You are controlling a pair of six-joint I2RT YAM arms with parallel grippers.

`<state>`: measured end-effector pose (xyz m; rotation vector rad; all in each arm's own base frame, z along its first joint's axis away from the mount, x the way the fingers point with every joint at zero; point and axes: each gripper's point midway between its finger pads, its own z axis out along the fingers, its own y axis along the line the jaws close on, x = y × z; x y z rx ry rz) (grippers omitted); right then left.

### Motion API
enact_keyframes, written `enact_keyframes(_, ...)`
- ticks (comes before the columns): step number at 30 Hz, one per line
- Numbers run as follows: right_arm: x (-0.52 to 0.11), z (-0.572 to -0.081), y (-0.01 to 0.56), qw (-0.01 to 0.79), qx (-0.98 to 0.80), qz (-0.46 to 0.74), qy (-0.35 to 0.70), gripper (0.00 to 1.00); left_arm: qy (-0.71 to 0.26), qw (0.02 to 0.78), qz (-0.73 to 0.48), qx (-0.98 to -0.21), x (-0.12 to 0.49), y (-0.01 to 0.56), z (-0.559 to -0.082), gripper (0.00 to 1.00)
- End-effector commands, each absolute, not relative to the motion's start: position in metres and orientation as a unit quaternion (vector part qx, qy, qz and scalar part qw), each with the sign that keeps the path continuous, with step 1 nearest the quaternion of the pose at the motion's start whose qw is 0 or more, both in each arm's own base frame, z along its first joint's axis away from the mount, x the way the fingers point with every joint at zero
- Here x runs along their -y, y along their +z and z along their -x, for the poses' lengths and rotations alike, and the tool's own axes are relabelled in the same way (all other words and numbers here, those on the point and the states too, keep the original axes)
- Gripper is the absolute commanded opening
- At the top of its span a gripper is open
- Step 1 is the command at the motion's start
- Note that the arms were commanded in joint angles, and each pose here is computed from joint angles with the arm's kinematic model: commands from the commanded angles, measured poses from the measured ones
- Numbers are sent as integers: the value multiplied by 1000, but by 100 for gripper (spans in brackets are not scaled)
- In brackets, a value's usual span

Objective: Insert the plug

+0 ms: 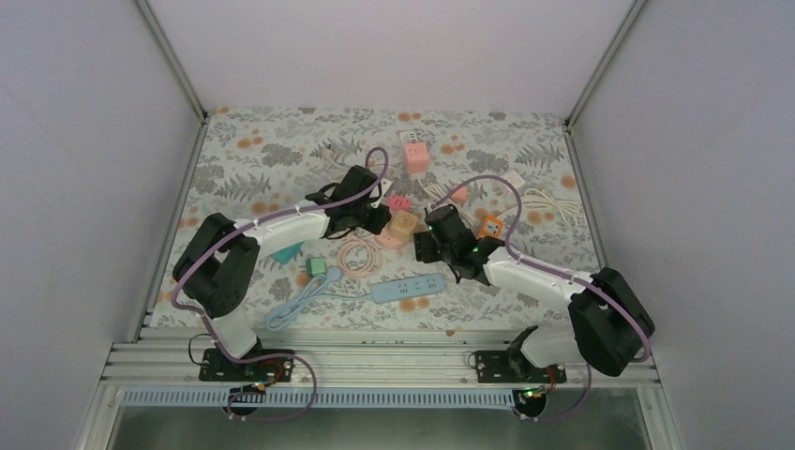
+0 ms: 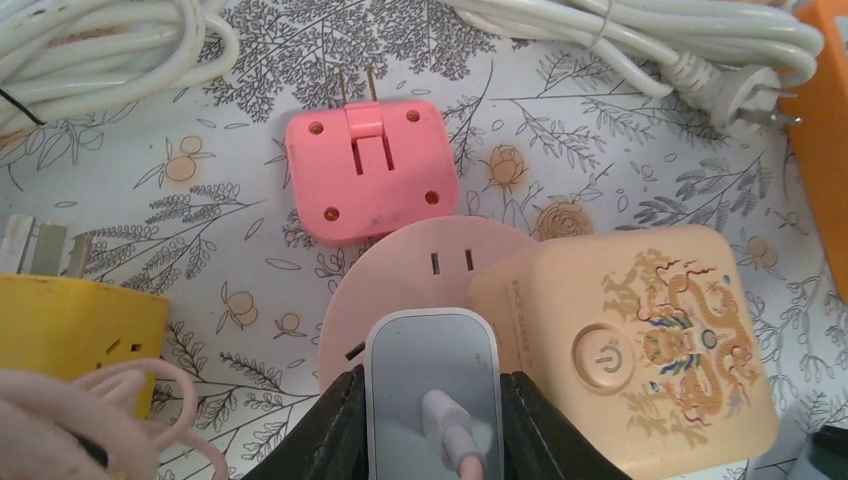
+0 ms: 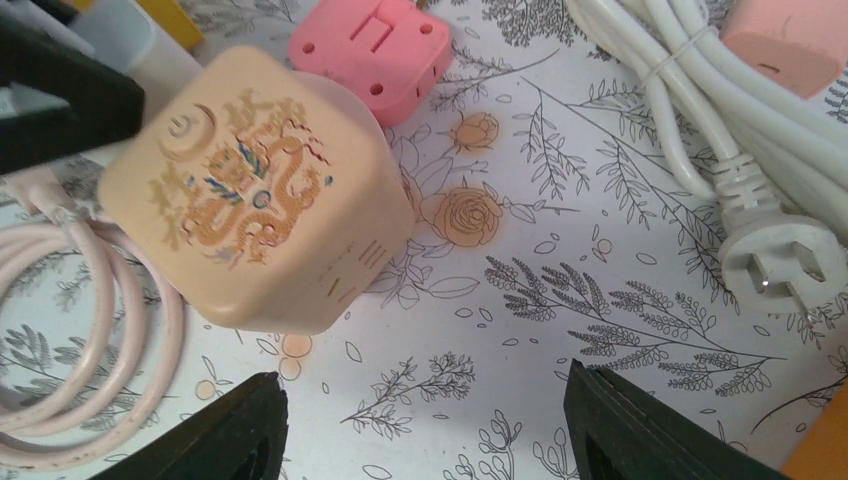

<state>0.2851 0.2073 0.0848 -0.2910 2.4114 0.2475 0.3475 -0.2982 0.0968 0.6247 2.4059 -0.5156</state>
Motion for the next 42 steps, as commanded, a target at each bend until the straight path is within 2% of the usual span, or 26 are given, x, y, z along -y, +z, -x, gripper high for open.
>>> enact_keyframes(1, -208, -290, 97, 372, -918, 85, 111, 72, -164, 313, -231, -906, 294, 102, -353, 22)
enact_keyframes(19, -202, -292, 98, 374, -919, 72, 99, 72, -177, 274, -245, -913, 303, 80, -345, 22)
enact_keyframes(26, -202, -293, 99, 375, -919, 73, 93, 72, -142, 234, -220, -936, 293, 77, -340, 22)
enact_keyframes(42, -205, -296, 97, 374, -920, 77, 92, 72, -148, 232, -215, -937, 296, 87, -339, 22)
